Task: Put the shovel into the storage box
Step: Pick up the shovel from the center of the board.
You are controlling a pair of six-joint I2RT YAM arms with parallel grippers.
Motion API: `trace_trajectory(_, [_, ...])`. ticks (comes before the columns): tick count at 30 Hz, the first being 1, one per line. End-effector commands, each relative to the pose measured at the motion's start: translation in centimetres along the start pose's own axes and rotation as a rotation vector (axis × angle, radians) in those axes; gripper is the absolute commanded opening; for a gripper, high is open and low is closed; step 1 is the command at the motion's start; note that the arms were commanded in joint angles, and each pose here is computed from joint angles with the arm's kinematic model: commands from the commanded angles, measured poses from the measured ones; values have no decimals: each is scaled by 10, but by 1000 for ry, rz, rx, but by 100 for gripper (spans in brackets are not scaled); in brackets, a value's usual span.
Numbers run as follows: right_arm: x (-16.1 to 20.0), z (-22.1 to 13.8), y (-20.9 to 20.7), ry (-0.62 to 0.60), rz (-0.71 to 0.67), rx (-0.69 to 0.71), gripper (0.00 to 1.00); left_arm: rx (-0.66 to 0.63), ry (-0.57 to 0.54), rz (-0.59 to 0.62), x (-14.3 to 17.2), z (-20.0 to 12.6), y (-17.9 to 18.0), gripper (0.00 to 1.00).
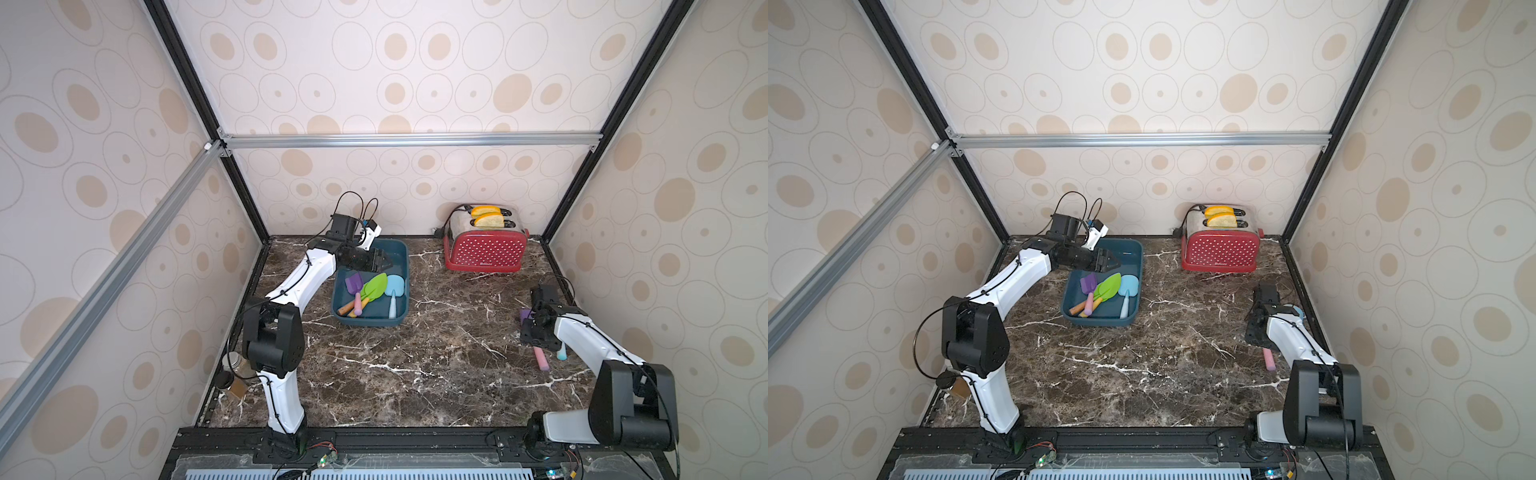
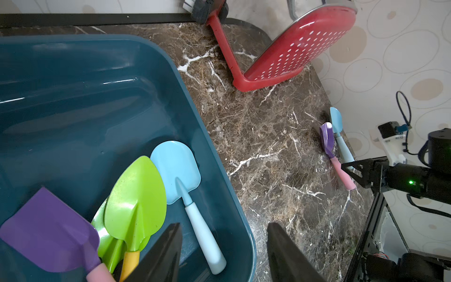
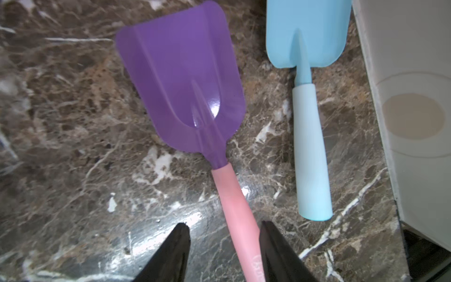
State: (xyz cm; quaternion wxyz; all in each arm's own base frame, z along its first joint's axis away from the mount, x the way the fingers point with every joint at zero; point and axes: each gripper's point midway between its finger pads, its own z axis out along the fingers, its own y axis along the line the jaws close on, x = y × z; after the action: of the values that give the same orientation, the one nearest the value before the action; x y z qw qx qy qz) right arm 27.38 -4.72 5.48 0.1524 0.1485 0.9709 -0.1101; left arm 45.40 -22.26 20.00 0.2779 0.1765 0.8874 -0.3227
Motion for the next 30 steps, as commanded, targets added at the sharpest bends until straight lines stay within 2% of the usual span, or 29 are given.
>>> trace_trajectory(1, [3,11,3,29,13,-33,52,32,-53,16,-12,-9,-10,59])
trace_trajectory(14, [10,34,8,130,40,-82,49,51,-44,17,-5,-7,-11,59])
trace_trajectory(18, [11,36,13,150,31,-108,45,48,-45,18,-3,-9,-11,59])
trace_trajectory(21, [12,39,22,166,30,-151,36,50,-47,20,-4,-10,-13,60])
trace_trajectory(27, [18,41,33,187,24,-214,3,48,-60,20,-5,-14,-15,60])
trace_trajectory(28, [19,41,35,192,24,-227,0,49,-62,18,-5,-14,-15,60])
trace_trajectory(30, [21,40,41,197,22,-261,0,55,-61,8,-5,-12,-15,61])
